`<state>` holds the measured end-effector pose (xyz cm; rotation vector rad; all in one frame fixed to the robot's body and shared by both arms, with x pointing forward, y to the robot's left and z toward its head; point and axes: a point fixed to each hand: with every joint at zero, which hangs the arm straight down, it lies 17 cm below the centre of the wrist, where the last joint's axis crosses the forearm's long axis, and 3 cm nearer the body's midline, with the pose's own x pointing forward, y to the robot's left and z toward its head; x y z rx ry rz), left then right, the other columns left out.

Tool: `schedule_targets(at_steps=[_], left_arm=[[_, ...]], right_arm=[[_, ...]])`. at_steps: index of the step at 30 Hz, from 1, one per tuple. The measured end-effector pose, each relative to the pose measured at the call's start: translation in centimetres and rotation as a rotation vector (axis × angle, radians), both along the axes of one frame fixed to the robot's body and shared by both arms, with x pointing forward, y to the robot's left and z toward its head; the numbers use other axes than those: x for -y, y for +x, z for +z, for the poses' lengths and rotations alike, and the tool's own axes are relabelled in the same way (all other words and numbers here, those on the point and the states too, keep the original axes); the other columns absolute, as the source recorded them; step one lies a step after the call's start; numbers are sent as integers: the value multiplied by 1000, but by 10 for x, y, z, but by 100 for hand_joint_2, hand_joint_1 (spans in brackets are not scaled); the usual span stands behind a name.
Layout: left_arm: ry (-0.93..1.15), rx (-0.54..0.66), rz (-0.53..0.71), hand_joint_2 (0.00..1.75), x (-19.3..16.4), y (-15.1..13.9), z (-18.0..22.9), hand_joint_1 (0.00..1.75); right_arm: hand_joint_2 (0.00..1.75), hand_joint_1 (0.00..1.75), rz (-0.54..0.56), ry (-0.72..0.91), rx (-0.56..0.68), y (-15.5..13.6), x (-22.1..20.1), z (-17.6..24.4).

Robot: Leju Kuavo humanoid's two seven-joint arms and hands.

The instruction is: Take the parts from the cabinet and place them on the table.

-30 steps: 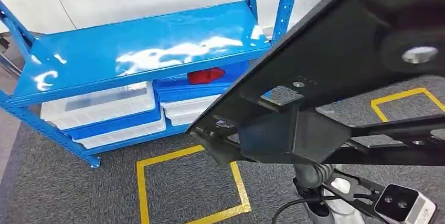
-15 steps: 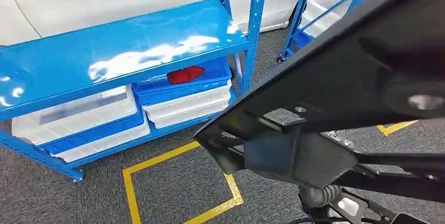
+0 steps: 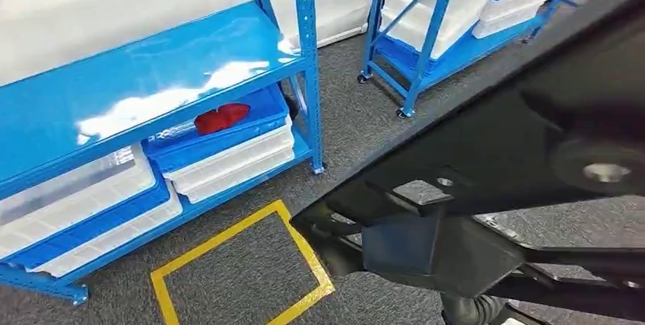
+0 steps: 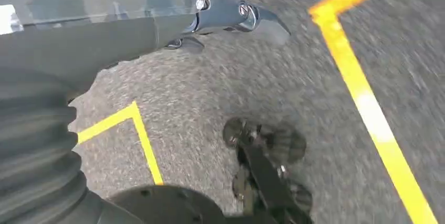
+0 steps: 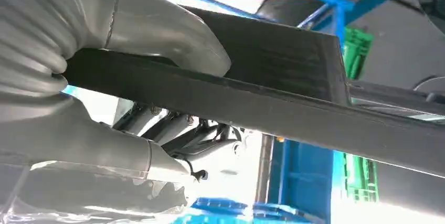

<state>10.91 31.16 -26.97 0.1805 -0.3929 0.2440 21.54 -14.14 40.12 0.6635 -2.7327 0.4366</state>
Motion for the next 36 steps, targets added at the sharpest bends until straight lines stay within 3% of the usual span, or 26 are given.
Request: schedule_targets(at_steps=[19, 36], left_arm=[[-26, 19, 11, 175, 5, 11, 2, 0], [3, 64, 39, 175, -17, 17, 6, 0]], right_arm=[[175, 175, 65, -30, 37, -3, -5, 6], [175, 175, 65, -14, 5, 36, -9, 5]])
